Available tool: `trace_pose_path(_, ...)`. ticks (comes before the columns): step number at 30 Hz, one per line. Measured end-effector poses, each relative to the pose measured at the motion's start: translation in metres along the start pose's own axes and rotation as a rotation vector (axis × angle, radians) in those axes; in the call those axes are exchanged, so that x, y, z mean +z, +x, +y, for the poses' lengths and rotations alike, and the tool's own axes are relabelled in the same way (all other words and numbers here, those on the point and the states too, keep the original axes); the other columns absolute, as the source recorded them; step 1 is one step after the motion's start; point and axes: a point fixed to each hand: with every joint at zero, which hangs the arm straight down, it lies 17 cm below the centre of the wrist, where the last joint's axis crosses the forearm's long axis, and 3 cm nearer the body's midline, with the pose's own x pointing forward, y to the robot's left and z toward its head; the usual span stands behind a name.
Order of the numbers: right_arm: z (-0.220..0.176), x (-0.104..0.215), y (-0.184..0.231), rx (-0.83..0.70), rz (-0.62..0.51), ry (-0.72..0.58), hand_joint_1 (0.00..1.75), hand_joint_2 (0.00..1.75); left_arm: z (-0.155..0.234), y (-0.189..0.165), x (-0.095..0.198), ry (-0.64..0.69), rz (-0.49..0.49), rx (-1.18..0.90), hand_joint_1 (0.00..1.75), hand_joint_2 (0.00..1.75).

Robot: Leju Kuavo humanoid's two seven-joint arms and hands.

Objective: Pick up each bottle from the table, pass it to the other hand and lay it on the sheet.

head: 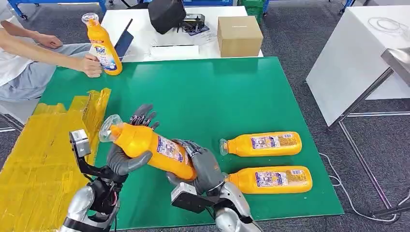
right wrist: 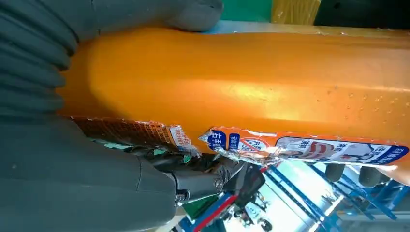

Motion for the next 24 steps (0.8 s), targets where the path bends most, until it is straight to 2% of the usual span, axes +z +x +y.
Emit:
trace_pose_path(14, 0.0022, -0.0005, 0.0079, 0.02, -0.041, 0.012, 1.75, 1.75, 0.0046, -0.0058, -0.0013, 0.004, 0.013, 0.006, 0.0, 1.75)
trace_pose_path(15, 0.0018, -0.0006, 0.0077, 0.021, -0.04, 0.012, 1.75, 1.75, 0.0049, -0.0061, -0.0014, 0.004, 0.013, 0.006, 0.16, 1.75)
trace_pose_path(16, 0.0015, -0.0007, 0.0073, 0.022, -0.039, 0.011, 1.75, 1.75, 0.0051, -0.0064, -0.0016, 0.004, 0.014, 0.006, 1.5, 1.75)
trace_pose_path(17, 0.0013, -0.0008, 0.0072, 0.022, -0.037, 0.009, 1.75, 1.75, 0.0053, -0.0065, -0.0018, 0.004, 0.014, 0.007, 1.75, 1.75)
trace_pose_path(24, -0.0021, -0.0008, 0.0057, 0.021, -0.031, -0.008, 1.75, 1.75, 0.0056, -0.0064, -0.002, 0.005, 0.013, 0.007, 1.75, 1.75)
